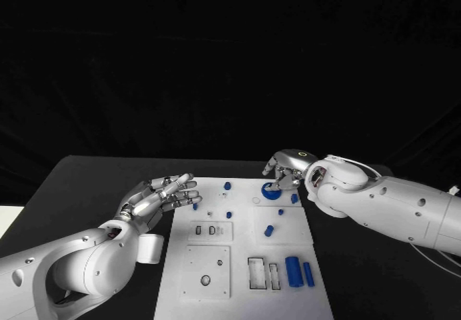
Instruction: Assemble the parts on the task board
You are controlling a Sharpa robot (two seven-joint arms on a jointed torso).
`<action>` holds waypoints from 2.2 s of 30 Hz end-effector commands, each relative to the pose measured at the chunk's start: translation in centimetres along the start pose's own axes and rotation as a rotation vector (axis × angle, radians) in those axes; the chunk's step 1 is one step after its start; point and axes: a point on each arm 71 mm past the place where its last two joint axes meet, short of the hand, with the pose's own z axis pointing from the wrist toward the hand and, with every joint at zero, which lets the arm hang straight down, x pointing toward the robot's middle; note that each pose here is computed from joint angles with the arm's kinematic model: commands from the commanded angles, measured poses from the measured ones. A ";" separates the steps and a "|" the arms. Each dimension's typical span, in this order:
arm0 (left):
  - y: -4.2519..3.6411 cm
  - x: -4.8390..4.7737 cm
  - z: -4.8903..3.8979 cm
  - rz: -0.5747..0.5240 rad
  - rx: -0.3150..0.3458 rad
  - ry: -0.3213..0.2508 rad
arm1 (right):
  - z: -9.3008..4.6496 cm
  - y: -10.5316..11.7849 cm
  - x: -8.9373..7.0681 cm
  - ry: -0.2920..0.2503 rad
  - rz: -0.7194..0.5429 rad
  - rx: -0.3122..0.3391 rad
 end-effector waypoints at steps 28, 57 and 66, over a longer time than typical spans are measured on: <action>-0.02 0.01 0.11 -0.006 -0.002 0.011 | 0.3 -1.7 1.9 0.132 0.023 0.118; 0.00 -0.14 0.13 -0.004 -0.006 0.007 | 0.3 0.0 2.1 0.040 -0.045 0.028; 0.03 -0.11 0.15 -0.004 -0.007 0.008 | 0.0 3.1 1.3 -0.049 -0.025 -0.042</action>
